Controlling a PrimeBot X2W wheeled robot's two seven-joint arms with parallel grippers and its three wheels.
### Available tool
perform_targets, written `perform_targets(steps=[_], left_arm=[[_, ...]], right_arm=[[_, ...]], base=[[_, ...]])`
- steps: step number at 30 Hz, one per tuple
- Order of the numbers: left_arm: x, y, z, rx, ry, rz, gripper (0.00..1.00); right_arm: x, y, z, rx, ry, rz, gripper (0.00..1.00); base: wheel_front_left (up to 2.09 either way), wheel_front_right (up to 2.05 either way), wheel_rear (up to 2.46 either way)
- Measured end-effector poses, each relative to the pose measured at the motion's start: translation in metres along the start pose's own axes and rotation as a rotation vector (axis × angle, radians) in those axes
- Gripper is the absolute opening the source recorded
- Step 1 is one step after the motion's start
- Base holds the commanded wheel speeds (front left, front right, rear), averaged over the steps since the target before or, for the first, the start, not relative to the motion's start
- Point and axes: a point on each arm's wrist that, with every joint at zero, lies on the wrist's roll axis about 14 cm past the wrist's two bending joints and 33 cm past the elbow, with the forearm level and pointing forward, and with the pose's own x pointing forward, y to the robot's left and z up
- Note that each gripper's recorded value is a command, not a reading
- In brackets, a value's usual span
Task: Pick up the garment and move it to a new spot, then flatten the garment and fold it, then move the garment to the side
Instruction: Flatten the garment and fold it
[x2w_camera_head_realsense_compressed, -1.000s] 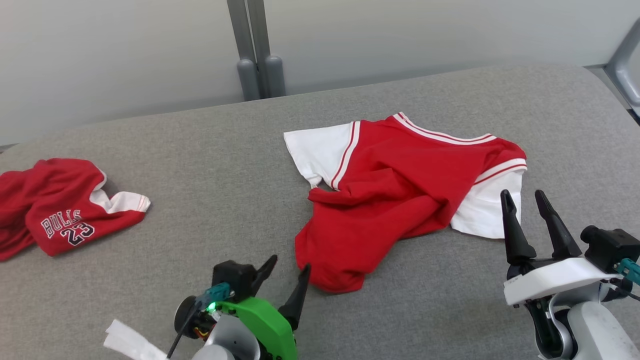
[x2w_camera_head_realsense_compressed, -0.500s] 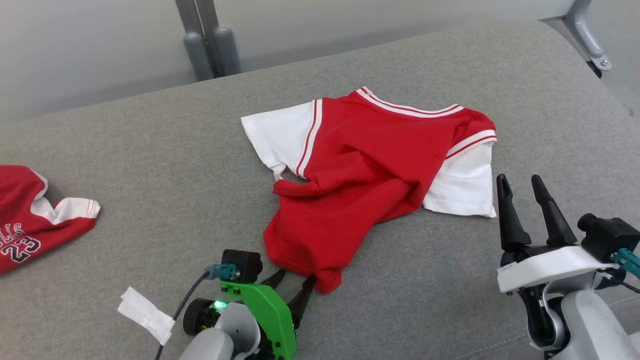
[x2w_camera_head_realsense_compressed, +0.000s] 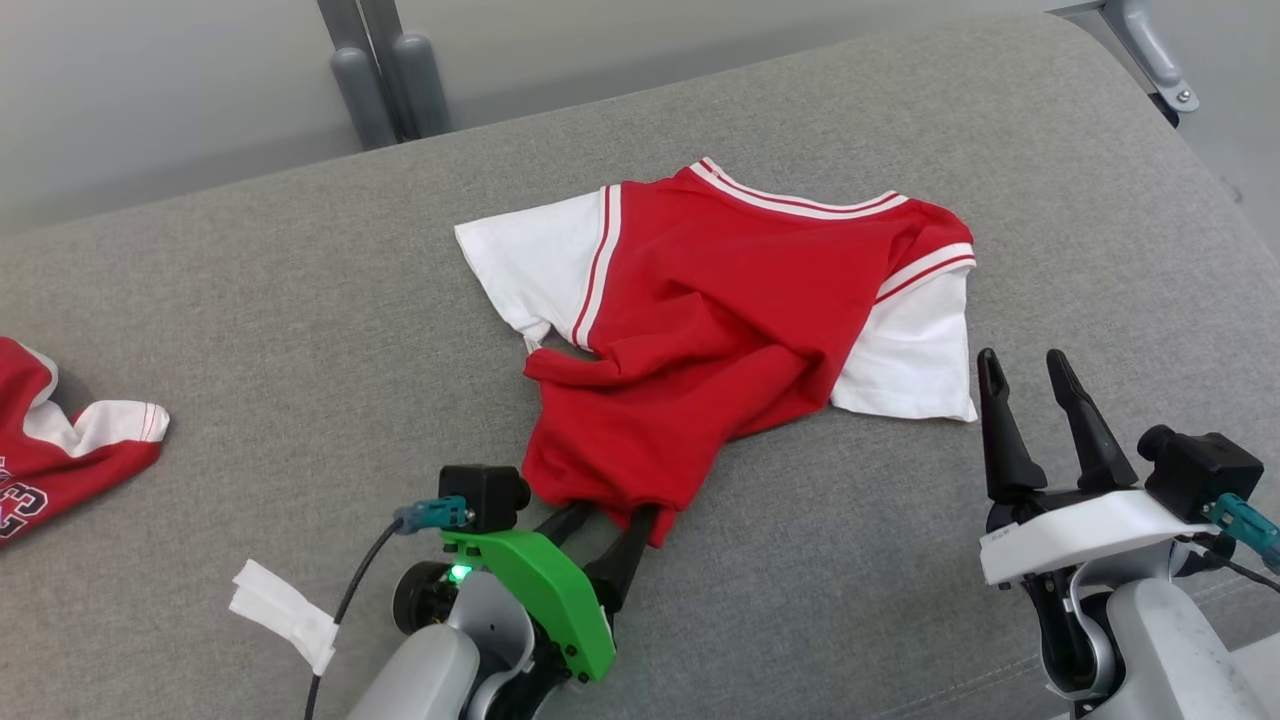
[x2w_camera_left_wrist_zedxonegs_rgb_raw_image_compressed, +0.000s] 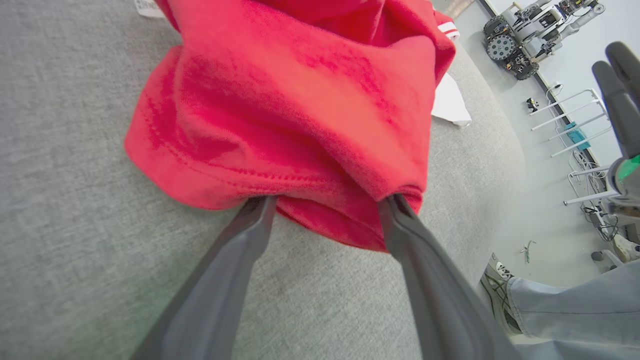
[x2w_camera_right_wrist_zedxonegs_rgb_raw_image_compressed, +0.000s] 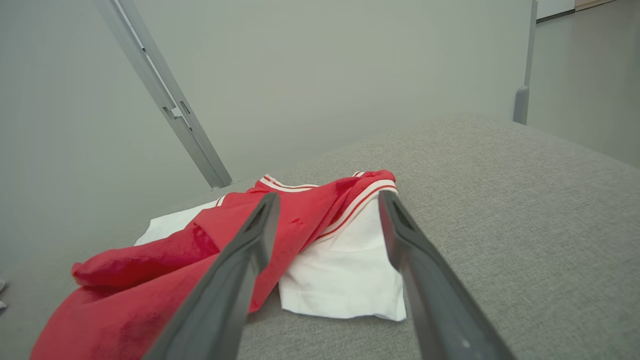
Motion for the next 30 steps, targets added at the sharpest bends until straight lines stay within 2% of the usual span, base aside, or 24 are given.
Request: perform_targets(steps=[5, 7, 8, 15, 20, 26, 30], left_arm=[[0.0, 0.002, 0.009, 0.009, -0.031, -0.003, 0.99], [0.001, 0.004, 0.008, 0.01, -0.028, -0.001, 0.24], [0.001, 0.004, 0.009, 0.01, -0.03, -0.001, 0.0], [0.0, 0.007, 0.029, 0.031, -0.113, 0.001, 0.0], [-0.014, 0.013, 0.069, 0.048, -0.254, 0.016, 0.0], [-0.041, 0.053, 0.116, 0.097, -0.316, 0.121, 0.0], [-0.048, 0.089, 0.145, 0.047, -0.301, 0.181, 0.0]], right_arm=[[-0.001, 0.0, -0.002, 0.0, 0.006, 0.001, 1.0], [-0.001, 0.001, -0.003, 0.0, 0.009, 0.003, 1.0], [-0.001, 0.001, -0.003, 0.001, 0.01, 0.004, 1.0], [0.0, 0.003, -0.005, 0.001, 0.014, 0.01, 1.0], [0.001, 0.006, -0.003, 0.003, 0.01, 0.018, 1.0], [0.003, 0.011, -0.006, 0.006, 0.016, 0.032, 1.0], [0.01, 0.012, -0.012, 0.003, 0.03, 0.036, 1.0]], base=[[0.0, 0.0, 0.0], [0.0, 0.0, 0.0], [0.0, 0.0, 0.0], [0.0, 0.0, 0.0], [0.0, 0.0, 0.0], [0.0, 0.0, 0.0], [0.0, 0.0, 0.0]])
